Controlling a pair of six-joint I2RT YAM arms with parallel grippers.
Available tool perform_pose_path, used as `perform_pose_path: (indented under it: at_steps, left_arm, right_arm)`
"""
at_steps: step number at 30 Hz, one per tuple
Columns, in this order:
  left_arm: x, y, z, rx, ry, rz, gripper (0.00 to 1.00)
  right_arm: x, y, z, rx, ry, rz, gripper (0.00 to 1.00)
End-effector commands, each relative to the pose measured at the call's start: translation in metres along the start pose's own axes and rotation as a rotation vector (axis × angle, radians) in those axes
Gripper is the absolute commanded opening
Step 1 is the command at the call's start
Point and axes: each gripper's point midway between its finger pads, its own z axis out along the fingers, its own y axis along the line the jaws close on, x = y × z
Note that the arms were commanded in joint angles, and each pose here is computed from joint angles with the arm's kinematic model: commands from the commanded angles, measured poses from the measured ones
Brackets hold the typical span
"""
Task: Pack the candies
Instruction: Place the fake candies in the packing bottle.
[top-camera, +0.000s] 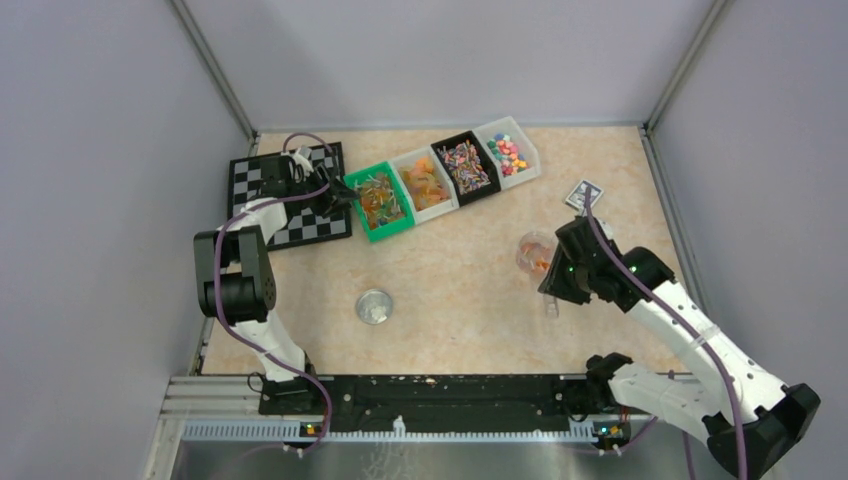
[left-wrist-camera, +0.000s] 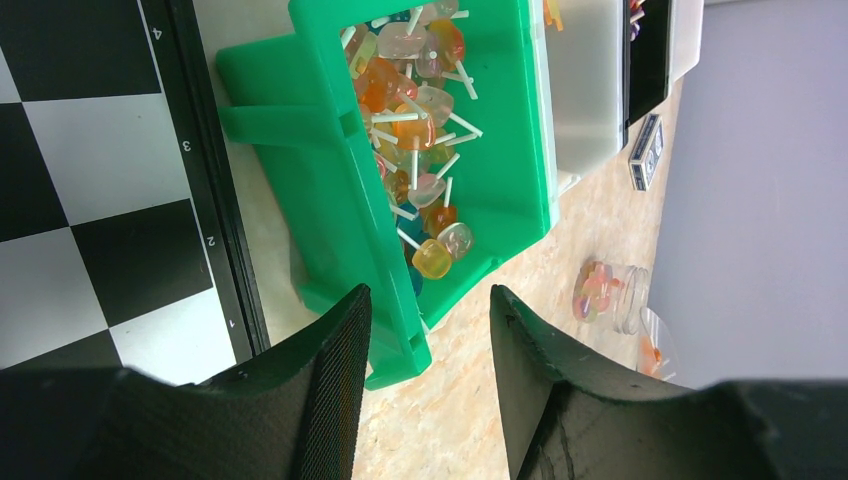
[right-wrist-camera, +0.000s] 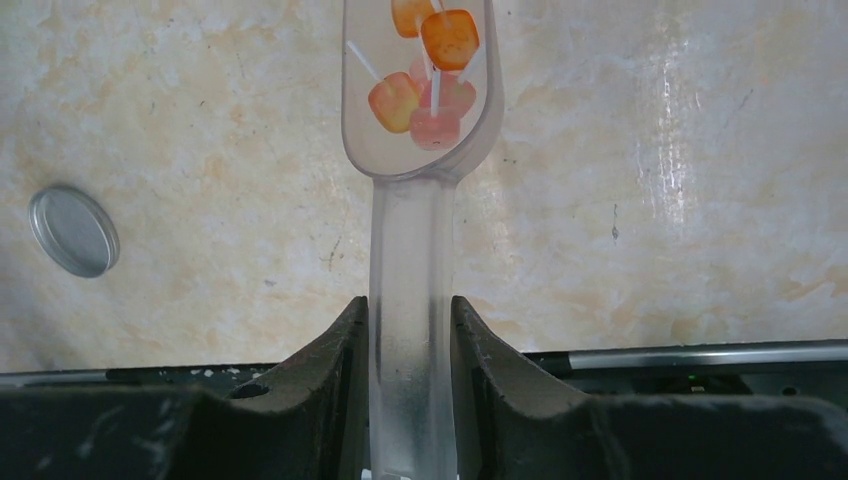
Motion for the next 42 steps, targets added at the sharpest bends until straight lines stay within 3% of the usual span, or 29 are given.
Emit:
perform_pose_path:
  at_steps: [1,42]
  left_arm:
    - [-0.009,-0.016,-0.008,0.040,-0.035,0.067,0.53]
    - [-0.010,-0.022,-0.012,0.043,-0.041,0.086,0.52]
  right_arm:
    - [-0.016,0.009,-0.011,-0.048,-0.012,-0.011,0.00]
    - [-0.035,0.010,-0.015,-0.048,0.154,-0.030,0.00]
